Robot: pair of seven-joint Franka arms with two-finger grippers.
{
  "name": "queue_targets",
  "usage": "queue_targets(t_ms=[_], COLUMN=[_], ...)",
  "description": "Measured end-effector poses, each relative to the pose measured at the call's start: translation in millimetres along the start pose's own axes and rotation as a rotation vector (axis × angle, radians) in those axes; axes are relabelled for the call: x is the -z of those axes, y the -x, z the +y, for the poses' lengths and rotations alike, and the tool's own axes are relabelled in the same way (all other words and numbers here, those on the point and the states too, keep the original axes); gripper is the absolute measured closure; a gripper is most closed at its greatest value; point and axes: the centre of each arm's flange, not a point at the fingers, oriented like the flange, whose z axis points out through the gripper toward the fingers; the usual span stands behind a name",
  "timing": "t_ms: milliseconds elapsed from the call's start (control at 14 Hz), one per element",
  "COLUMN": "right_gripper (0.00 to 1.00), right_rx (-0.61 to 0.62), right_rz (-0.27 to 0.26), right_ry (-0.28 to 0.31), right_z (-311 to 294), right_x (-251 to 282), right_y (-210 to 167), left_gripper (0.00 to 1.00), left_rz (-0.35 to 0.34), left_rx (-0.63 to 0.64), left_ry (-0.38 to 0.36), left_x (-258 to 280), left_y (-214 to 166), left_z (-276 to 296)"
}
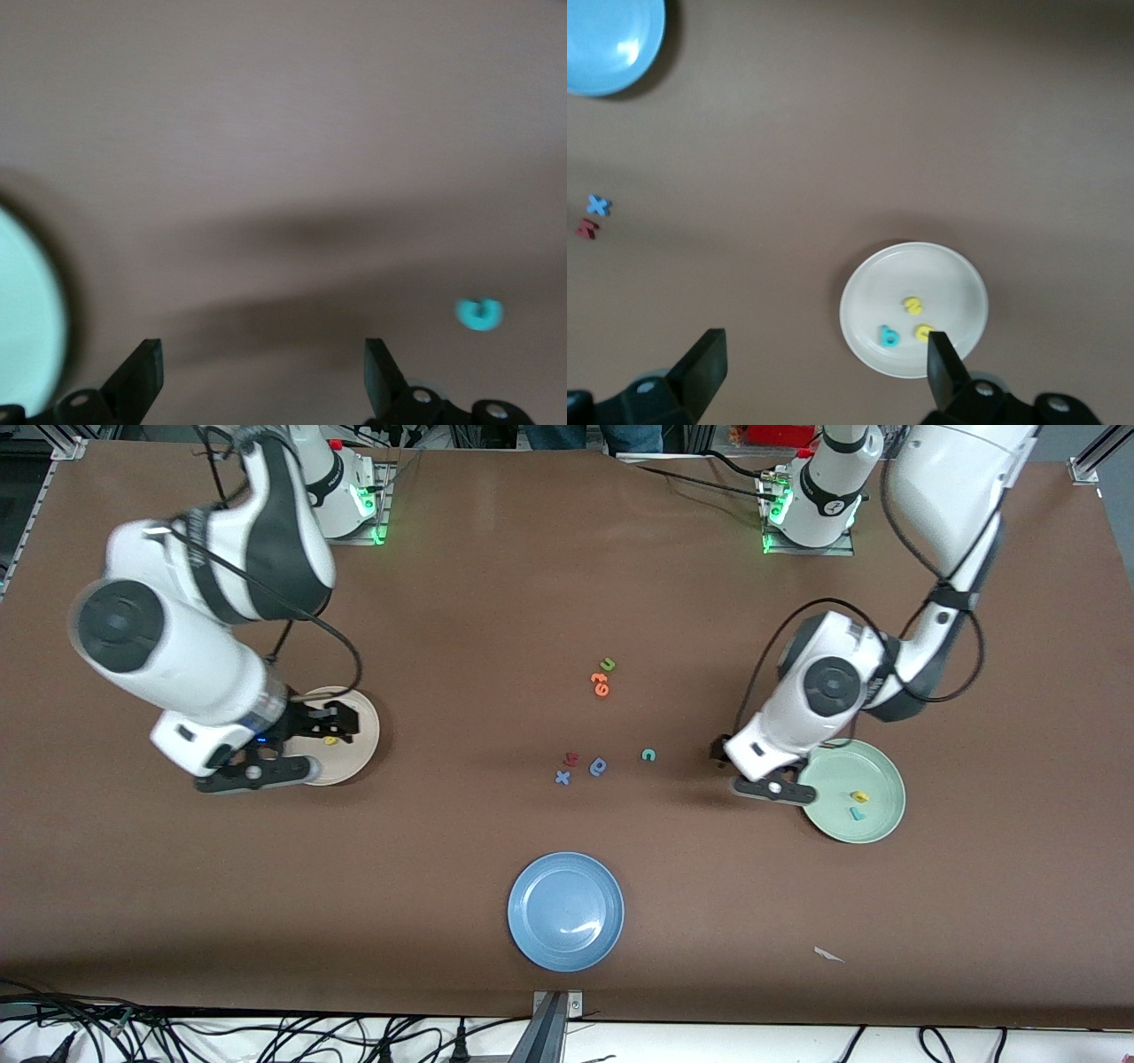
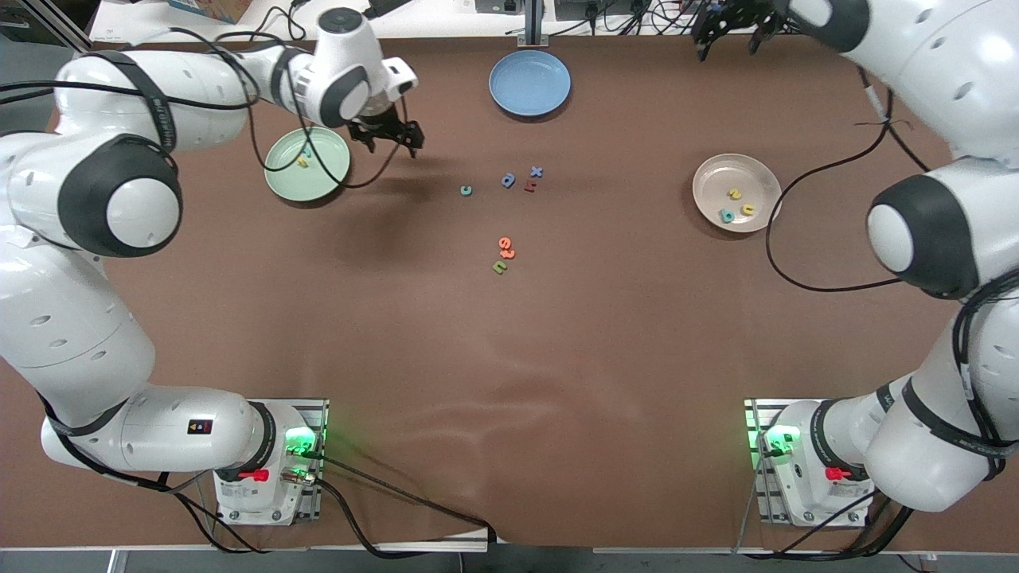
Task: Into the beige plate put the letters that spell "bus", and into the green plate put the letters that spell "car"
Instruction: 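Grasp the teal c with the left gripper while the right gripper withdraws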
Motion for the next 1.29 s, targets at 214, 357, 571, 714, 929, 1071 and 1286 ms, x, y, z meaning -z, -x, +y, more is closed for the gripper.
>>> queue_targets(t_ms=[214,357,571,714,929,1071,1286], right_gripper=[0.00,0.00,0.00,0.00,0.00,0.00,0.00], right_rx=[-0.016,-0.020,-0.023,-0.030,-0.045,-0.057,-0.087], right_rz=[-0.081,-0.123,-0.032,0.064,0.080,0.067,0.065], right_ry=[-0.007,-0.018,-0.020,-0.016,-0.008,-0.008,-0.017], right_z=[48.3,66.2,83.5,88.8,95.6,102.1,118.6], right_x=[37.1,52.7,52.7,50.4,74.7,89.7,88.8], right_y=[31.2,62.8,101.2,114.4,128.7,133.2,124.0], left_gripper=[0.02,0.06,0.06,0.07,0.10,0.12,0.19], left_rz=[-0.053,-0.084,-0.109,-0.123,-0.127,-0.128,-0.119], left_rx=[-0.021,-0.030,-0.017,-0.009,-0.001,0.005,0.012], left_ry=[-0.003,-0.005,0.000,0.003,0.007,0.008,0.015], left_x=[-19.6,-30.3,-50.5,-63.2,-72.2,-75.9,-77.6], left_y=[3.9,0.8,-1.0,-0.1,0.5,1.0,-1.2], left_z=[57.4,79.0,93.1,103.1,121.3,125.0,125.5])
